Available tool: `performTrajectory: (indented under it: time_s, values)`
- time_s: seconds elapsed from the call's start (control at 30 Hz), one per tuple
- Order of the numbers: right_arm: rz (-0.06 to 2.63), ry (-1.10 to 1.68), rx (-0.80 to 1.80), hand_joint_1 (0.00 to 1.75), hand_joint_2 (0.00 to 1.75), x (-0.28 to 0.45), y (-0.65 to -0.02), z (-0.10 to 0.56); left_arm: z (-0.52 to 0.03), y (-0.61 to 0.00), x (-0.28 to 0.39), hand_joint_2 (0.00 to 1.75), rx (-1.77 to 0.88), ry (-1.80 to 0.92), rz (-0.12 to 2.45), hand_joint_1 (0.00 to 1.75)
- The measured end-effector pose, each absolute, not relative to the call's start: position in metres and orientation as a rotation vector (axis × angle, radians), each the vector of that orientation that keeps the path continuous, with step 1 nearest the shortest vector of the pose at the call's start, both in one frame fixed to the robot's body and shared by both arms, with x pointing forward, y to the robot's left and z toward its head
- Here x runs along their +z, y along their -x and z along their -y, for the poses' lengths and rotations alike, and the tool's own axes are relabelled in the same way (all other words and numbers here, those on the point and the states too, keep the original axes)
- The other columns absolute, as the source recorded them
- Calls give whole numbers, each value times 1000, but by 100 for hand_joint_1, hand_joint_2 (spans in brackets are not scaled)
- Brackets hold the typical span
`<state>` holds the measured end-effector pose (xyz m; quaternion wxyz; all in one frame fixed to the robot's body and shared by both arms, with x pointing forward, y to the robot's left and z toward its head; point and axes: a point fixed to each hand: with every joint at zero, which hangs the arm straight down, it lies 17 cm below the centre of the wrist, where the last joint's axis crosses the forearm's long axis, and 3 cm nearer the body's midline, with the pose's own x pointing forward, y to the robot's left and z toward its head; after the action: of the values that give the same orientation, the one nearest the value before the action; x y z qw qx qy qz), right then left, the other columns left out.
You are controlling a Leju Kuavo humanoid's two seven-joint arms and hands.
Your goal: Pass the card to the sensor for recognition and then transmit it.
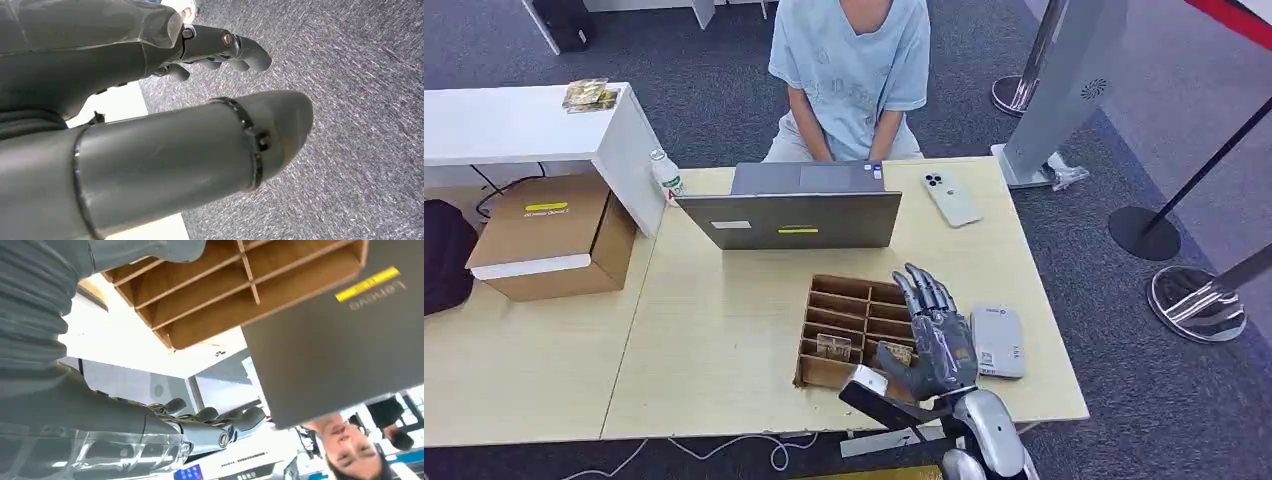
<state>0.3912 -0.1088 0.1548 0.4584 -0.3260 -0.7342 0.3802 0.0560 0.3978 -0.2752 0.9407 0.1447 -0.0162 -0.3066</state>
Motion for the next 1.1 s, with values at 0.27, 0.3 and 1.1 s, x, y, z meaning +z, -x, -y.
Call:
performTrajectory:
  time_s: [0.27, 0.3, 1.1]
  values:
    - [1819, 841, 874, 73, 175, 177, -383, 128, -398, -56, -275, 0, -626, -295, 32, 0]
    - [1816, 846, 876, 72, 175, 178, -383, 129, -398, -55, -275, 0, -625, -296, 30, 0]
    - [1689, 895, 992, 126, 175, 142, -392, 127, -398, -54, -275, 0, -624, -296, 26, 0]
